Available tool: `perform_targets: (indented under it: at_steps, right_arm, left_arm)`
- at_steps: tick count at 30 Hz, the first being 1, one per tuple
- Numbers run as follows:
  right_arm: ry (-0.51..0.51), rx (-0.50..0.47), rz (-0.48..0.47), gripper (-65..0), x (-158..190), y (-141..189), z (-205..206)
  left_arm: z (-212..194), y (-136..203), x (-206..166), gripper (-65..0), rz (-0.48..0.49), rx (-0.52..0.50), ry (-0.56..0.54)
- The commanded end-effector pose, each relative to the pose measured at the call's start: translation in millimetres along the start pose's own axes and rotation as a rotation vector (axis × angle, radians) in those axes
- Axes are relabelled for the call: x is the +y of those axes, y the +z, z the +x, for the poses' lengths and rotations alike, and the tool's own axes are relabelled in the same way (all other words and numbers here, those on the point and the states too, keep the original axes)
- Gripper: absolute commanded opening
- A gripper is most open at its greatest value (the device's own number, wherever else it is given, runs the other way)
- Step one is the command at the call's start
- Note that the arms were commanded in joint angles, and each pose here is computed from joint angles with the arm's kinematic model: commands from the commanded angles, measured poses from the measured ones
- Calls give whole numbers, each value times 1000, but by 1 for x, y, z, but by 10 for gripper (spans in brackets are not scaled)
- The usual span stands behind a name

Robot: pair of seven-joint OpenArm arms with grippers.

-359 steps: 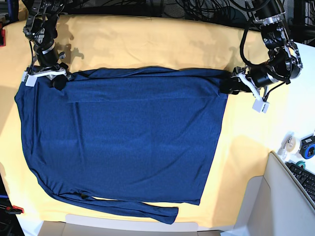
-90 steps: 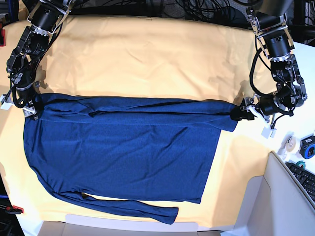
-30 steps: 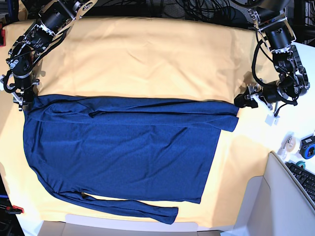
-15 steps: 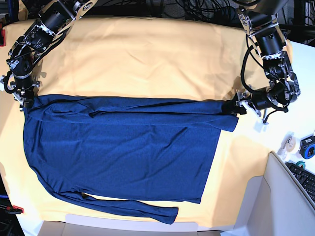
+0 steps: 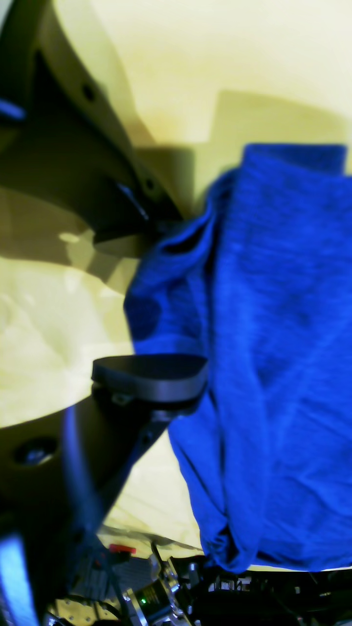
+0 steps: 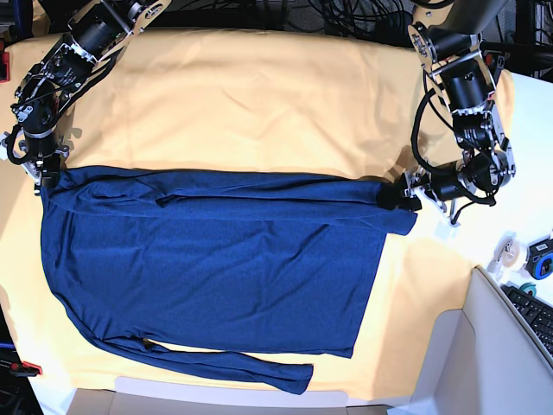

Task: Fold the T-shirt properly
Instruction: 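Hold the edge and adjust the left gripper's grip on the fabric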

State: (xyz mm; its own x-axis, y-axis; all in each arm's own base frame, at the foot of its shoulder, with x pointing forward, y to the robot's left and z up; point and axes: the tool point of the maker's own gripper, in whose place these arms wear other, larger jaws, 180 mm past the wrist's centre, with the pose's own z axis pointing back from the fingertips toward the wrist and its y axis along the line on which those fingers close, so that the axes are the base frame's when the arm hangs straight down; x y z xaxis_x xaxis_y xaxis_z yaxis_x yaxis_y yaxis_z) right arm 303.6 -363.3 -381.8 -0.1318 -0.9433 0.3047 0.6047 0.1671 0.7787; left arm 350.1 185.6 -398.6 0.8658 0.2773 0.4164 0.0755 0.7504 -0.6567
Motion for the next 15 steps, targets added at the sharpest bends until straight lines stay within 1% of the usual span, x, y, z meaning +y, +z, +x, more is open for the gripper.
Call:
perform_targets:
  at_steps: [1,5,8,11,15]
  right_arm:
    - [-3,2,11,-609,4,1,2]
    - [-4,2,11,-610,3,1,2]
    - [-5,4,7,-610,1,2,1]
    - [-4,4,4,-610,-1,2,1]
    - [-4,6,2,-610,-2,2,0]
  left_arm:
    - [13,4,-4,-366,-2,-22,-27]
    - [13,-1,-7,-366,4,-12,-48]
    - [3,-1,4,-366,55,19,7]
    - [-5,-6,7,-347,79,40,-4]
    - [-6,-12,2,-335,70,43,-15]
